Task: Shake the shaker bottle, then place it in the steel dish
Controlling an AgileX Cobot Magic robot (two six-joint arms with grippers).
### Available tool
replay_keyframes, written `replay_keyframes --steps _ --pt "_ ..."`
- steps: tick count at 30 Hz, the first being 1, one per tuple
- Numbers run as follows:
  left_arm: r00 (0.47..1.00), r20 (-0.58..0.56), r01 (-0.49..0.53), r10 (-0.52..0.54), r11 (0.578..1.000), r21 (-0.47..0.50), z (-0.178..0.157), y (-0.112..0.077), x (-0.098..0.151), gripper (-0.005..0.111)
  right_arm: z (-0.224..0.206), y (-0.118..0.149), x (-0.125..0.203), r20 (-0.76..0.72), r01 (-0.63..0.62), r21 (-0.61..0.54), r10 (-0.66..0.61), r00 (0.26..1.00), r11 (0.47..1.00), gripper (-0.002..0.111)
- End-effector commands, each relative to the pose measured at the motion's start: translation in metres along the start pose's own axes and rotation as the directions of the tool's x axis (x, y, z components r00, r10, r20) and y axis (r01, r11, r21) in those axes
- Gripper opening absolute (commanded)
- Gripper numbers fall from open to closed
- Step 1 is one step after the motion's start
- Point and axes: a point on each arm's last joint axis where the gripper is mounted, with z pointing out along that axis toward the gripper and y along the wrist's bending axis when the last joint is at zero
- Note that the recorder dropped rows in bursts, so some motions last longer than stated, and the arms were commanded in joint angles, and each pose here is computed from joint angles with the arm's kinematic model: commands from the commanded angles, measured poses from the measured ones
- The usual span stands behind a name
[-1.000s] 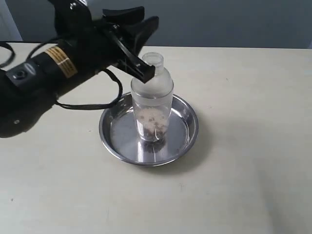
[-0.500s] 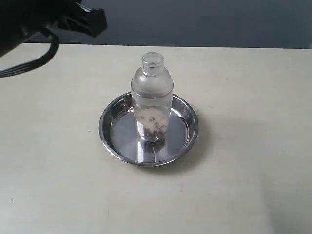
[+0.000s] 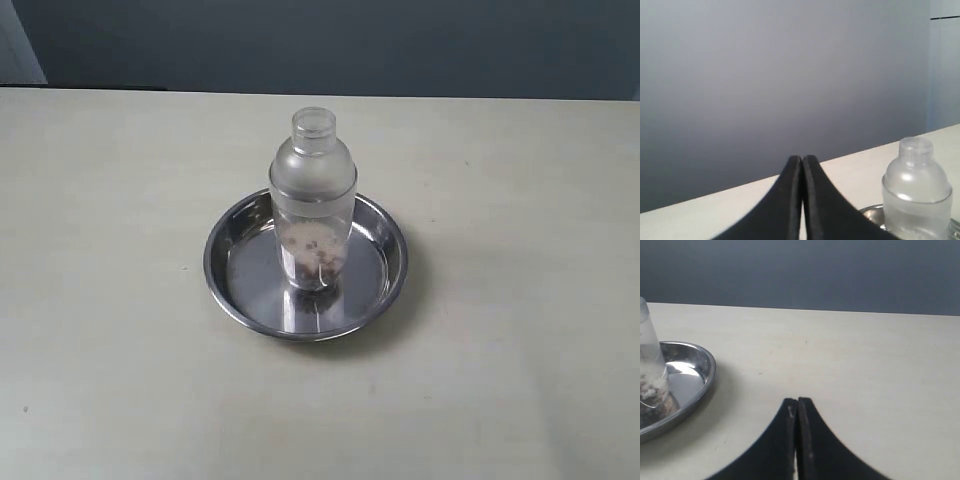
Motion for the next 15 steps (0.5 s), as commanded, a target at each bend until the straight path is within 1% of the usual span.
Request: replay_keyframes --steps 1,4,7,10,13,15 --pt "0.999 -0.049 -0.017 0.014 0.998 -0.066 -0.027 0.006 0.020 0.000 0.000 0.000 -0.001 0.011 0.004 -0.003 -0.004 1.000 1.000 -0.001" --pt "0.996 -0.092 0.007 -0.016 0.995 -0.096 -0.044 0.006 0.035 0.000 0.000 0.000 -0.001 0.011 0.004 -0.003 -0.004 1.000 1.000 -0.001" --pt "0.986 -0.142 0.067 -0.089 0.986 -0.152 -0.056 0.006 0.053 0.000 0.000 0.000 -0.001 0.011 0.004 -0.003 -0.004 1.000 1.000 -0.001" --pt "0.975 -0.181 0.093 -0.127 0.978 -0.185 -0.060 0.006 0.065 0.000 0.000 0.000 -0.001 0.011 0.004 -0.003 -0.004 1.000 1.000 -0.001" --pt "0.961 -0.238 0.093 -0.140 0.976 -0.197 -0.061 0.006 0.076 0.000 0.000 0.000 -0.001 0.011 0.004 -0.003 -0.004 1.000 1.000 -0.001" --pt "0.955 -0.256 0.100 -0.151 0.975 -0.199 -0.061 0.006 0.080 0.000 0.000 0.000 -0.001 0.011 0.004 -0.003 -0.004 1.000 1.000 -0.001"
